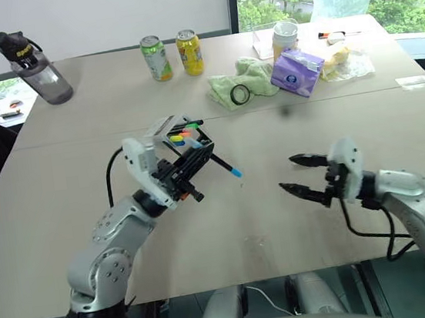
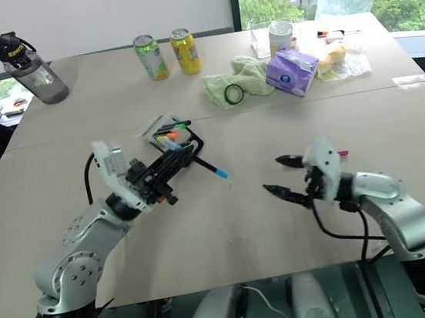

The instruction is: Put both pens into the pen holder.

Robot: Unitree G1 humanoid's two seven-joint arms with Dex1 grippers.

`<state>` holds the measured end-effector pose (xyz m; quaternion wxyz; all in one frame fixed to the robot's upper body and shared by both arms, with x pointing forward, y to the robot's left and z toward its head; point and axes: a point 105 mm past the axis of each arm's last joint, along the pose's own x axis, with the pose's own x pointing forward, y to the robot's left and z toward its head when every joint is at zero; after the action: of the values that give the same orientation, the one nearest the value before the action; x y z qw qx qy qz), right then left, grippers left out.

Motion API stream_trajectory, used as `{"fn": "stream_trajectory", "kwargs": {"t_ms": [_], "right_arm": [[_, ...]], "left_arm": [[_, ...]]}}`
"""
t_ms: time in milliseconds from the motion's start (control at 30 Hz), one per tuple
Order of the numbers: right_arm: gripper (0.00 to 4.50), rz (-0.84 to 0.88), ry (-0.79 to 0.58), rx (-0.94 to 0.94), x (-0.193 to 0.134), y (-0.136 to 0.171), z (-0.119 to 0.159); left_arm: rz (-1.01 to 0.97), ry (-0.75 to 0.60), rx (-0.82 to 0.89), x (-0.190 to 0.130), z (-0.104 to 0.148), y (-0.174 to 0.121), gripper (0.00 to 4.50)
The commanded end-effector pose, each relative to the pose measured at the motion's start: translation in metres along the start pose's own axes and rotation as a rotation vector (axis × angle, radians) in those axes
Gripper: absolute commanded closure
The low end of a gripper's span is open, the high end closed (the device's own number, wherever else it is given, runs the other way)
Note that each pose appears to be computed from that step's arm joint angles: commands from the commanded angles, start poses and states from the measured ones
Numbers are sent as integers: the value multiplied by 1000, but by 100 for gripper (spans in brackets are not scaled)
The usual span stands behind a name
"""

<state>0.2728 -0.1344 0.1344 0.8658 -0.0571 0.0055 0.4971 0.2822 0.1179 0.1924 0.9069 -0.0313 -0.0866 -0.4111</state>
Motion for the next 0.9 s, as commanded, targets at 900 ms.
{"fn": "stream_trajectory", "kwargs": {"t_ms": [900], "right_arm": [[80,112,-298,23,-38,-2,57]], "left_arm": [[32,75,1250,20,15,-6,450]]}}
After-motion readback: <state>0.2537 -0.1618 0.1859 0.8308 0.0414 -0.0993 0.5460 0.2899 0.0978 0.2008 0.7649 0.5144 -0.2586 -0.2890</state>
